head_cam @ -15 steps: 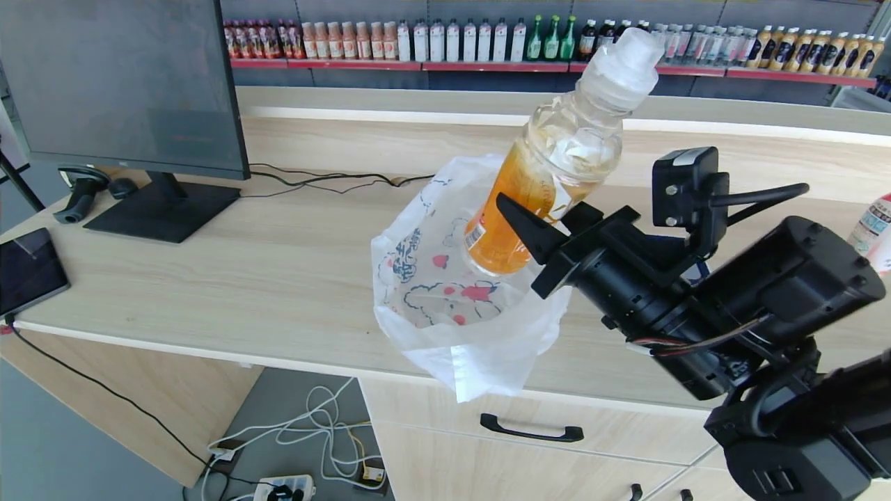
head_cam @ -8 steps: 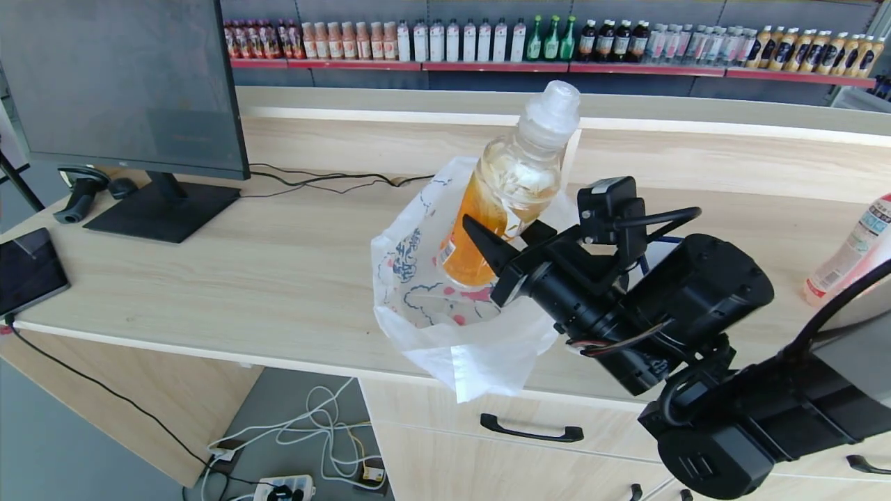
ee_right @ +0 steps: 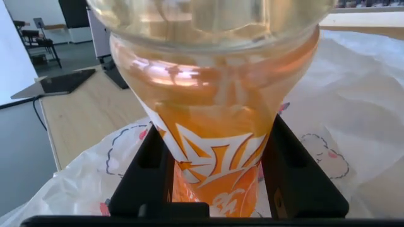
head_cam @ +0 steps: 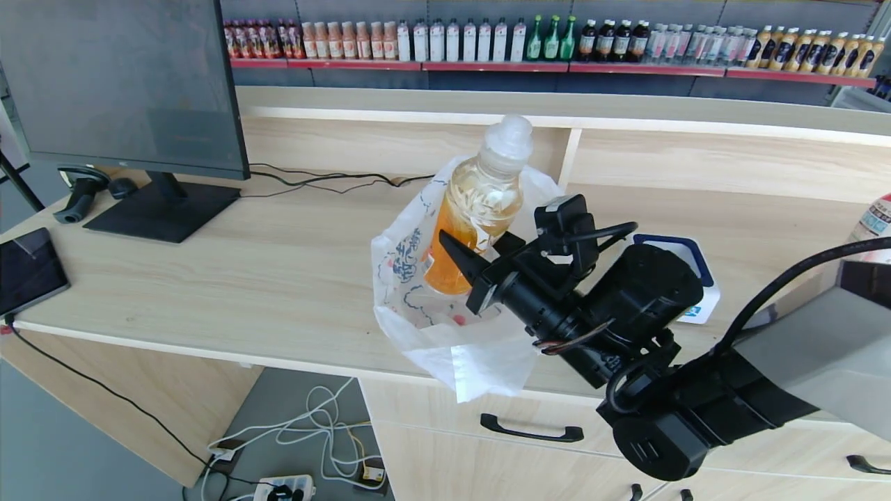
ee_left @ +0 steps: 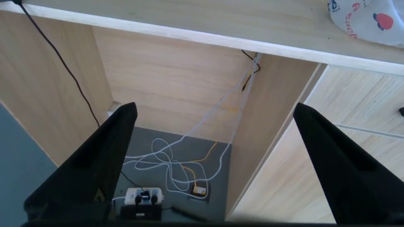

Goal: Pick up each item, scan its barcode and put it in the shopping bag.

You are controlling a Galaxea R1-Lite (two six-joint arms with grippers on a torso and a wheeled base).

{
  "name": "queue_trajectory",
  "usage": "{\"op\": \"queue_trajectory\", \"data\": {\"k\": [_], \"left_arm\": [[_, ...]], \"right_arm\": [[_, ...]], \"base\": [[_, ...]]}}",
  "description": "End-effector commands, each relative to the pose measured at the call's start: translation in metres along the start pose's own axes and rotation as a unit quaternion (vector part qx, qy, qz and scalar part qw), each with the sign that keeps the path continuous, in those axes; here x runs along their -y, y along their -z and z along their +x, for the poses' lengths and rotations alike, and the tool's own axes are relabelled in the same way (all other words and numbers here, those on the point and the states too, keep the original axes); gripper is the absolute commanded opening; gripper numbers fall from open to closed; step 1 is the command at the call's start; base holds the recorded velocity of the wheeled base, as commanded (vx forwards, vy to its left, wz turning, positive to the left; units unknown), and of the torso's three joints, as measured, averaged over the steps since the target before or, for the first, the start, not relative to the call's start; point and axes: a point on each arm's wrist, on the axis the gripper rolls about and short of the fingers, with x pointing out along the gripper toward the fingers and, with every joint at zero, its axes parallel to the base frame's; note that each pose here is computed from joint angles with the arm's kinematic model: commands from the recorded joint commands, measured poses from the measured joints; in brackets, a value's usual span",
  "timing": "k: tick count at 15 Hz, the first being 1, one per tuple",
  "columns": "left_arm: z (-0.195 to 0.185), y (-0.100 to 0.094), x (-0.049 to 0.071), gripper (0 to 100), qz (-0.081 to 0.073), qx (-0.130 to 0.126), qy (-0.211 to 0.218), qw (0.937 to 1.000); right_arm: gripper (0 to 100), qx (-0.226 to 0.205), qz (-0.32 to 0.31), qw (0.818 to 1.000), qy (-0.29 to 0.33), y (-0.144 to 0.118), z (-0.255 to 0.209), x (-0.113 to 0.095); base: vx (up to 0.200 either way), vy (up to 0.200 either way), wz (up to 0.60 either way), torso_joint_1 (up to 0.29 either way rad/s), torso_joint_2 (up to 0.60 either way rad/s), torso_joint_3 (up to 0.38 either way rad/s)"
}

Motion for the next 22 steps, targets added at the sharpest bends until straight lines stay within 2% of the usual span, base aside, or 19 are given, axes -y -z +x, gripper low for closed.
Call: {"op": "queue_trajectory", "data": {"k": [1,2,10,13,18,21,22], "left_arm": [[0.000,0.000,0.000,100,0.000,0.000,0.000,1.0000],[0.000,0.000,0.000,100,0.000,0.000,0.000,1.0000],[0.000,0.000,0.000,100,-0.001,0.000,0.000,1.0000],[0.000,0.000,0.000,100,-0.001,0.000,0.000,1.0000],[0.000,0.000,0.000,100,-0.001,0.000,0.000,1.0000],[0.000,0.000,0.000,100,-0.001,0.000,0.000,1.0000],[0.000,0.000,0.000,100,-0.001,0.000,0.000,1.0000]], "right_arm": [[0,-0.012,0.002,1.000,-0.009,0.006,0.006,0.000],[0,-0.028,0.009,0.999,-0.013,0.007,0.006,0.000],[0,-0.047,0.020,0.999,-0.013,0.009,0.006,0.001],[0,-0.067,0.023,0.997,-0.013,0.003,0.007,0.002],[0,-0.083,0.021,0.996,-0.005,-0.003,0.019,0.012],[0,-0.129,0.023,0.991,0.000,-0.010,0.016,0.016],[0,-0.132,0.024,0.991,0.002,-0.009,0.016,0.017]], "base": [[0.000,0.000,0.00,0.000,0.00,0.000],[0.000,0.000,0.00,0.000,0.00,0.000],[0.000,0.000,0.00,0.000,0.00,0.000],[0.000,0.000,0.00,0.000,0.00,0.000],[0.000,0.000,0.00,0.000,0.00,0.000],[0.000,0.000,0.00,0.000,0.00,0.000],[0.000,0.000,0.00,0.000,0.00,0.000]]}}
